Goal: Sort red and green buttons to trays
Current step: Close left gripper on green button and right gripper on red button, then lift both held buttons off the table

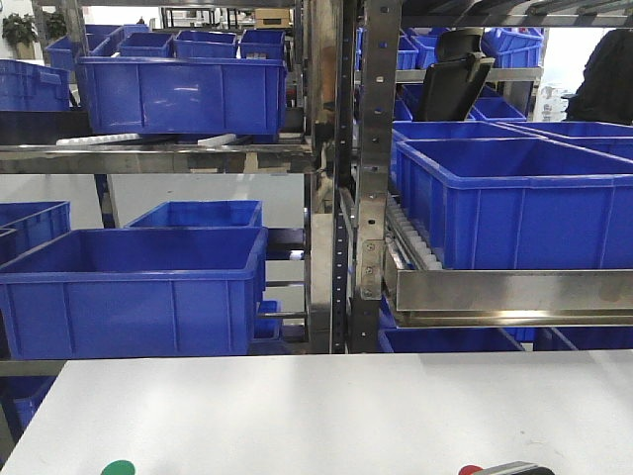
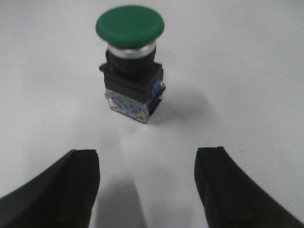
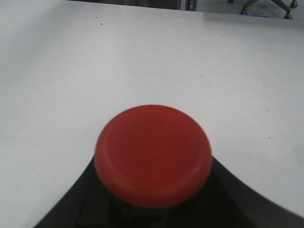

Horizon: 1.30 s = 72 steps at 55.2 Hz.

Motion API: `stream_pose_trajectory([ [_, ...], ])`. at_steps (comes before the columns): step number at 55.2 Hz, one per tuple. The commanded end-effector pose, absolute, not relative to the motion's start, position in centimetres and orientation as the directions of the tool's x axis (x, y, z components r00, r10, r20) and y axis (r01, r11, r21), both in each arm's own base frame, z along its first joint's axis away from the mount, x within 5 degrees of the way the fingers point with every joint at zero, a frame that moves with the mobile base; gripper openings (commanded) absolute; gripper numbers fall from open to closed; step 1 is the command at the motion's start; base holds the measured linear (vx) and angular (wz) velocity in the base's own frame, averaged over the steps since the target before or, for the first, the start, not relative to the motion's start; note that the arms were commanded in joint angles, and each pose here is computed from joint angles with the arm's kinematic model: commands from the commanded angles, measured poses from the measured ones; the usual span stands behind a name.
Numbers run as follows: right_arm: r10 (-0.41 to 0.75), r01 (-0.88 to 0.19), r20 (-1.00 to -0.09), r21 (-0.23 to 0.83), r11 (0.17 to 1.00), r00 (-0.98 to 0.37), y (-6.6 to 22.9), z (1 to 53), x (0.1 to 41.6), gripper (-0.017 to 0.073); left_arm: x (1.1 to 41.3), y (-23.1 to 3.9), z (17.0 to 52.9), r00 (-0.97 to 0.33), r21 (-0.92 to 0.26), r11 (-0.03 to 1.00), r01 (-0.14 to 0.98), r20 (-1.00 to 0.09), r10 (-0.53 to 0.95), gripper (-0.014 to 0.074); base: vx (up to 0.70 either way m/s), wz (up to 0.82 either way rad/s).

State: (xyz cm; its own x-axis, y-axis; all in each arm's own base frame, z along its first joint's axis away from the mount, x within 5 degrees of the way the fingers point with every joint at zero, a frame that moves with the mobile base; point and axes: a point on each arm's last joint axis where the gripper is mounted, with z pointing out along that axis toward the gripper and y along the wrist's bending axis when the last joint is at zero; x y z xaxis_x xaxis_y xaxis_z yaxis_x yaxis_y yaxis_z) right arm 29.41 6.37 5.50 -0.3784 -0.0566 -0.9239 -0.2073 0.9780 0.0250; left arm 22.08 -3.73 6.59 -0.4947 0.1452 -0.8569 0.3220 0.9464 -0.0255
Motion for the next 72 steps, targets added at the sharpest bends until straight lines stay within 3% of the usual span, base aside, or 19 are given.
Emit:
stream_pose_trajectory([
  [1,-0.016,-0.212,-0.987,0.018,0.977,-0.157,6.5,8.5,30.4,-0.0013,23.3,-4.1,8.4,-0.288,-0.047,0.947,0.319,-0.956,0.049,0.0552,0.0,0.0],
  [54,-0.01,-0.186,-0.989,0.018,0.982,-0.15,6.3,8.5,30.4,-0.0013,29.6,-5.0,9.4,-0.125,-0.039,0.927,0.374,-0.992,0.008,0.0548,0.0,0.0],
  [66,-0.01,-0.186,-0.989,0.018,0.982,-0.149,6.3,8.5,30.4,-0.0013,30.6,-5.6,8.7,-0.125,-0.037,0.905,0.425,-0.992,0.018,0.048,0.0,0.0],
  [72,-0.01,-0.186,-0.989,0.018,0.982,-0.149,6.3,8.5,30.4,-0.0013,30.7,-5.6,8.5,-0.128,-0.039,0.905,0.424,-0.992,0.018,0.0374,0.0,0.0],
])
